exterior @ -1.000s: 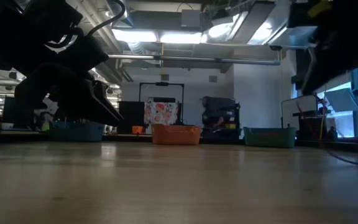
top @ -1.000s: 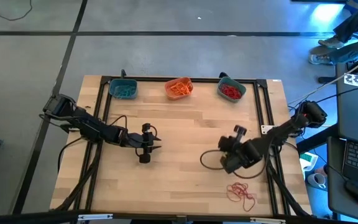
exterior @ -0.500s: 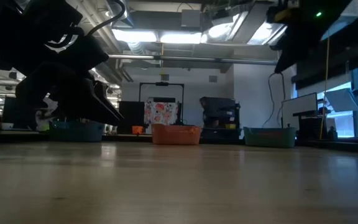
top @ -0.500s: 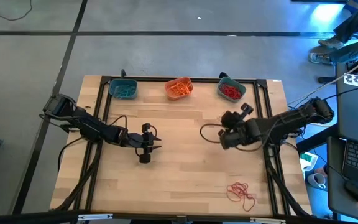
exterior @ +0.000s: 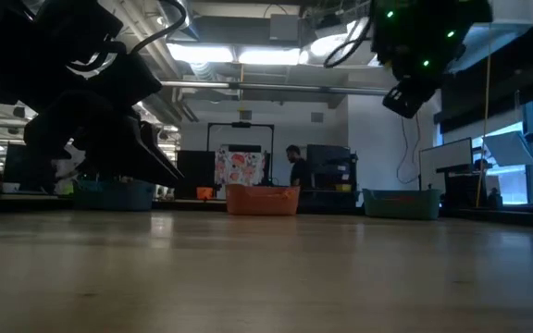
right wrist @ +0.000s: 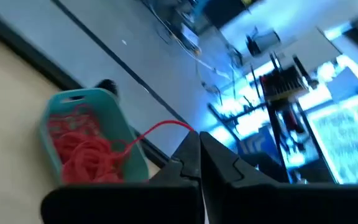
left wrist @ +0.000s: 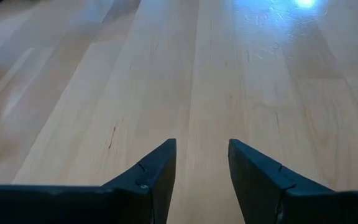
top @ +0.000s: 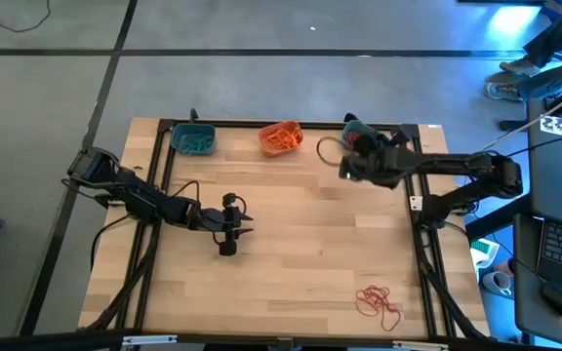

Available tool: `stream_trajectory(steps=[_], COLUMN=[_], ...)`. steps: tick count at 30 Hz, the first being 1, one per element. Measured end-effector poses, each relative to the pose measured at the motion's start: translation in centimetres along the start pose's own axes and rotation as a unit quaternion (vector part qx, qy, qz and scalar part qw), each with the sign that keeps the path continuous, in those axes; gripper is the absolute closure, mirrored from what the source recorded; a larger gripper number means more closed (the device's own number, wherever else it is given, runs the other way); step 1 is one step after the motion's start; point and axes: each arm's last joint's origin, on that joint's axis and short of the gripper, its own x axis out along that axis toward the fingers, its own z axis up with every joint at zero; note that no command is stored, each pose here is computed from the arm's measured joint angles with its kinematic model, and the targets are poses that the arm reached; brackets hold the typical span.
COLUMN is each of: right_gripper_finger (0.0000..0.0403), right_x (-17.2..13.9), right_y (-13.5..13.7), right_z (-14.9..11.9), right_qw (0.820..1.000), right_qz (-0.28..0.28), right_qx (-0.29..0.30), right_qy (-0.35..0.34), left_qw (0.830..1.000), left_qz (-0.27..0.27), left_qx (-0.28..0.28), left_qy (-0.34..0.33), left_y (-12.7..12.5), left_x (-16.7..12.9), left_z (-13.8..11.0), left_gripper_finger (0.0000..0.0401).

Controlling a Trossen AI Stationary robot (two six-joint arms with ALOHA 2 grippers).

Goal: Sort rubber bands into baskets
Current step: Put the red rubber band into the green bin

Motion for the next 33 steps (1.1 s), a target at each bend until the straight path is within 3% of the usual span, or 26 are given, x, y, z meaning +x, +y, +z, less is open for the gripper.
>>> stream_trajectory(steps=[9, 15, 18, 26, 33], right_gripper_finger=[0.0402, 0.0399, 0.0376, 0.027, 0.024], right_x=[6.0, 9.1, 10.2, 10.9, 8.1], right_y=[-0.9, -0.6, 0.0, 1.2, 0.5], right_z=[1.3, 0.9, 0.7, 0.2, -0.6], right_qw=[0.995, 0.98, 0.973, 0.962, 0.945], right_qz=[0.002, 0.073, 0.094, 0.146, 0.206], right_qx=[0.054, 0.085, 0.097, 0.062, 0.013], right_qy=[0.086, 0.163, 0.188, 0.223, 0.254], left_qw=[1.0, 1.0, 1.0, 1.0, 1.0], left_qz=[0.0, 0.0, 0.0, 0.0, 0.001], left_qx=[-0.009, -0.008, -0.008, -0.006, -0.007], left_qy=[-0.001, 0.001, 0.002, 0.005, 0.006], left_y=[0.0, 0.0, 0.0, 0.0, 0.0], left_x=[0.0, 0.0, 0.0, 0.0, 0.0], left_z=[0.0, 0.0, 0.0, -0.1, -0.1], left_gripper_finger=[0.0258, 0.0258, 0.0258, 0.0258, 0.0258])
